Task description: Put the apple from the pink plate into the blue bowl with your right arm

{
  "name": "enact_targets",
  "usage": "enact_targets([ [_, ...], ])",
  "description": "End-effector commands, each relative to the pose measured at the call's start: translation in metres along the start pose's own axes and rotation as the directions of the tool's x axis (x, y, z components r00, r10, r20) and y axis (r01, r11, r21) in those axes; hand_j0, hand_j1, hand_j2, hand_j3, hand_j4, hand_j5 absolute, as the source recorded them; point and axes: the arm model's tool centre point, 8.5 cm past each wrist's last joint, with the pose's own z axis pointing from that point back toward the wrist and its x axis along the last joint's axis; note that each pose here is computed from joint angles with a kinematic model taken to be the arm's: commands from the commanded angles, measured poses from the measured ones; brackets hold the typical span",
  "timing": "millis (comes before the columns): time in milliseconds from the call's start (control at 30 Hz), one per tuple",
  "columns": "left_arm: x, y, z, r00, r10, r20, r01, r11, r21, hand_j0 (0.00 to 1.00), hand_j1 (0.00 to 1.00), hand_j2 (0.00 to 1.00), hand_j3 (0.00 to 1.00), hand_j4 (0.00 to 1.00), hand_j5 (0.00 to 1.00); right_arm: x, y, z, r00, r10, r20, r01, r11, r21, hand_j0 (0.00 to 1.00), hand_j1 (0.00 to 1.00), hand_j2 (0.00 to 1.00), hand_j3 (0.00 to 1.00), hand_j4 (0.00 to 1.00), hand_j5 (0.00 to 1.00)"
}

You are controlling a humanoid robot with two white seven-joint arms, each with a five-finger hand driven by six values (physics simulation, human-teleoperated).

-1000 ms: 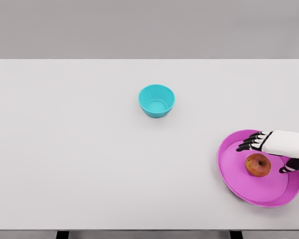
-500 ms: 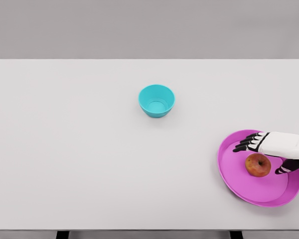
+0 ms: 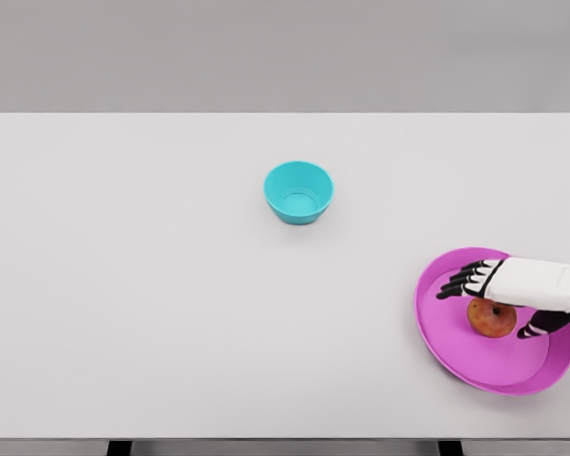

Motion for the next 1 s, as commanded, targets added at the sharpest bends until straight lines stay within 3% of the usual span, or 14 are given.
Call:
enact_targets([
  [0,0.000,0.000,0.000,1.000,0.000,0.001,0.000,1.000,0.000,1.00,1.00,1.00,1.00,1.00,1.00,0.000,0.000,0.000,1.000,-0.006,0.002,0.006,1.000,0.000,0.96,0.96,0.96,0.96,0.96,0.96],
  [67,0.000,0.000,0.000,1.000,0.001,0.000,-0.001,1.000,0.000,1.00,1.00,1.00,1.00,1.00,1.00,0.000,0.002,0.000,1.000,-0.007,0.002,0.007,1.000,0.003,0.85,0.85,0.85,0.85,0.85,0.85],
  [567,0.000,0.000,0.000,1.000,0.001,0.000,-0.001,1.000,0.000,1.00,1.00,1.00,1.00,1.00,1.00,0.002,0.008,-0.004,1.000,-0.013,0.009,0.013,1.000,0.025,0.82,0.82,0.82,0.82,0.82,0.82],
  [633,0.000,0.000,0.000,1.000,0.001,0.000,-0.001,1.000,0.000,1.00,1.00,1.00,1.00,1.00,1.00,0.002,0.010,-0.005,1.000,-0.015,0.013,0.015,0.999,0.031,0.74,0.74,0.74,0.74,0.74,0.74],
  [767,0.000,0.000,0.000,1.000,0.001,0.000,-0.001,1.000,0.000,1.00,1.00,1.00,1.00,1.00,1.00,0.003,0.012,-0.006,1.000,-0.017,0.014,0.016,0.999,0.035,0.74,0.74,0.74,0.74,0.74,0.74],
  [833,0.000,0.000,0.000,1.000,0.000,0.001,0.000,1.000,0.000,1.00,1.00,1.00,1.00,1.00,1.00,0.003,0.012,-0.006,1.000,-0.017,0.014,0.016,0.999,0.035,0.66,0.66,0.66,0.66,0.66,0.66],
  [967,0.000,0.000,0.000,1.000,0.001,0.000,-0.001,1.000,0.000,1.00,1.00,1.00,1.00,1.00,1.00,0.003,0.012,-0.006,1.000,-0.017,0.014,0.016,0.999,0.035,0.64,0.64,0.64,0.64,0.64,0.64],
])
